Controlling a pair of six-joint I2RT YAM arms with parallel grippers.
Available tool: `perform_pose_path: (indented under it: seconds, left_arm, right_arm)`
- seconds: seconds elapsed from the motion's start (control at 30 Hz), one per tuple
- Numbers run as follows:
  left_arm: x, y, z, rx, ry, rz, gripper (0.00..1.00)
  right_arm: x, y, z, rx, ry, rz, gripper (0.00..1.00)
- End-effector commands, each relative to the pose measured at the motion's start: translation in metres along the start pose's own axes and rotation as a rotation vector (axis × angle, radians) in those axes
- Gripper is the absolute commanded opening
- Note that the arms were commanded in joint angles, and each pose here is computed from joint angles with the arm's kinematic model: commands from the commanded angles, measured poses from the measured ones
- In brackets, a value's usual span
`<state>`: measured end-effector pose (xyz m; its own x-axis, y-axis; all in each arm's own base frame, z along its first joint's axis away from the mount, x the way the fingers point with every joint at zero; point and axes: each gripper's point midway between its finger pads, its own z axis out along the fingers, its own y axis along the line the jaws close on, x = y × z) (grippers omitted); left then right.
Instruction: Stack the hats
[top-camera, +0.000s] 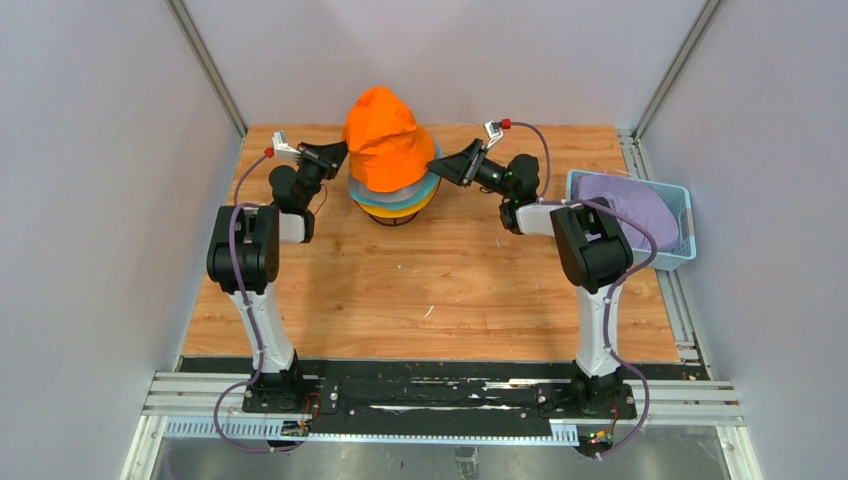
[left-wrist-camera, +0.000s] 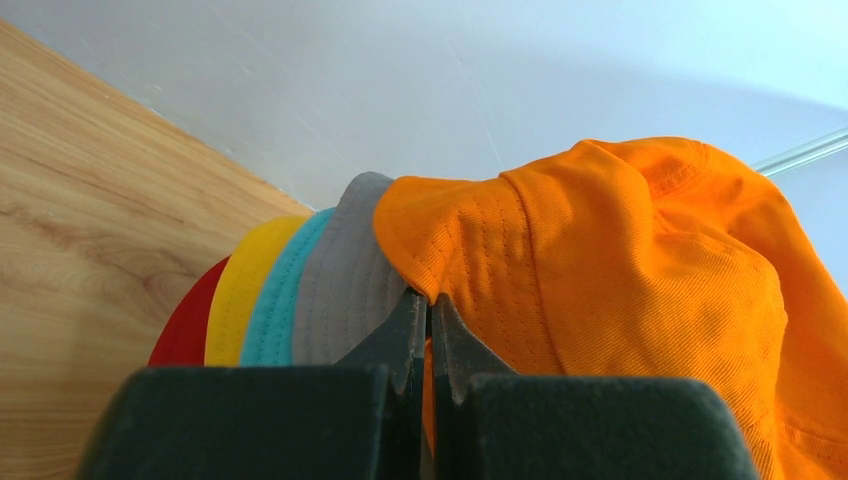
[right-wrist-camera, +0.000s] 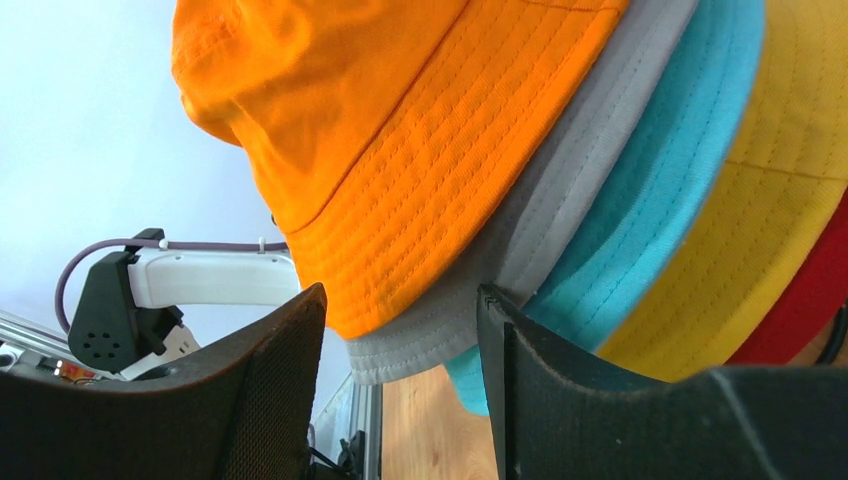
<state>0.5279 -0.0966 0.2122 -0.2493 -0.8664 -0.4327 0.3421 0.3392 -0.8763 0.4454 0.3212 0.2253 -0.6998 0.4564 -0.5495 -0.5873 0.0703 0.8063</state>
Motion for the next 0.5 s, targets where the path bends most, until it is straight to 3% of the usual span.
perform_pose_path:
  seconds: [0.0, 0.13, 0.3, 0.47]
  left_arm:
    - [-0.007, -0.019, 0.006, 0.075, -0.001, 0.025, 0.0]
    - [-0.006, -0.019, 0.006, 0.076, 0.002, 0.024, 0.0]
    - [-0.006, -0.018, 0.007, 0.078, 0.004, 0.021, 0.0]
    - [-0.004, -0.014, 0.008, 0.071, 0.008, 0.018, 0.0]
  right_arm:
    - [-0.008, 0.012, 0.012, -0.069, -0.021, -0.027, 0.56]
    - [-0.013, 0.014, 0.02, -0.104, -0.03, -0.019, 0.54]
    - [-0.018, 0.019, 0.026, -0.154, -0.048, 0.003, 0.43]
    - [-0.021, 0.018, 0.027, -0.172, -0.064, 0.021, 0.16]
